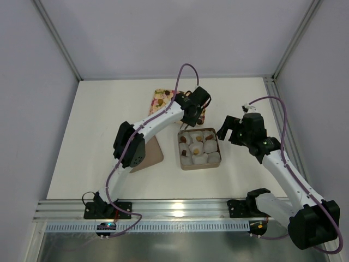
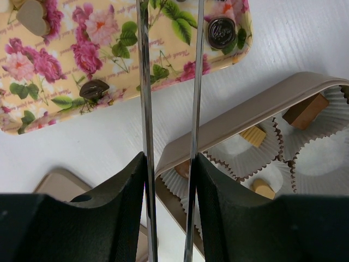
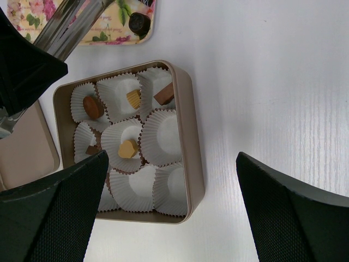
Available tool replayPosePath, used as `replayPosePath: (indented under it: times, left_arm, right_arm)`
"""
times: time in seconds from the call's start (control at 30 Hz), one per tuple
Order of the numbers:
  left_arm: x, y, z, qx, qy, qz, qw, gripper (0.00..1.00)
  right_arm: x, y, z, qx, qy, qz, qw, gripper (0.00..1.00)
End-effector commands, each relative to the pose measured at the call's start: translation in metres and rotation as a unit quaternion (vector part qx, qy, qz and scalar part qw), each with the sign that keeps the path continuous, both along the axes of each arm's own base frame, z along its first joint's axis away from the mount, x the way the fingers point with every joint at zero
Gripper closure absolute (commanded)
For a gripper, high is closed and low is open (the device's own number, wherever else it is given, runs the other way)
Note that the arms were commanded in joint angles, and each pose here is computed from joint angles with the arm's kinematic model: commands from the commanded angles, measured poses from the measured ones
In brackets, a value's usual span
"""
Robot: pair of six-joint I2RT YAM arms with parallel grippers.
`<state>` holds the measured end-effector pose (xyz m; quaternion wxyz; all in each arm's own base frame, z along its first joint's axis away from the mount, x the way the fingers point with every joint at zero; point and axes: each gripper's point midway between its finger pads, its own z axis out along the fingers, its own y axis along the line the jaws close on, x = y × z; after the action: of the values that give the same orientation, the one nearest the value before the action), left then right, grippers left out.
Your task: Pack the chocolate
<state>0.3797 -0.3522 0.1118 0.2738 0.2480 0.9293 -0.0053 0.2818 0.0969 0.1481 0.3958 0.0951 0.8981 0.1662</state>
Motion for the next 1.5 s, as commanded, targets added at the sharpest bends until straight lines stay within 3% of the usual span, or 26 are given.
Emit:
replayPosePath:
  times: [0.0,1.47]
  left_arm:
    - [0.005,-0.002,0.038,-0.04,-0.033,0.001,0.999,0.61]
    - [0.007,0.007,0.046,-0.046,-0.026,0.013,0.999,0.61]
  right_arm:
    - [0.007,-0.001,0.013,-0.001,-0.025,-0.004,1.0,0.01]
    - [0.004,-0.002,0.014,0.002,-0.027,-0.006,1.0,0.01]
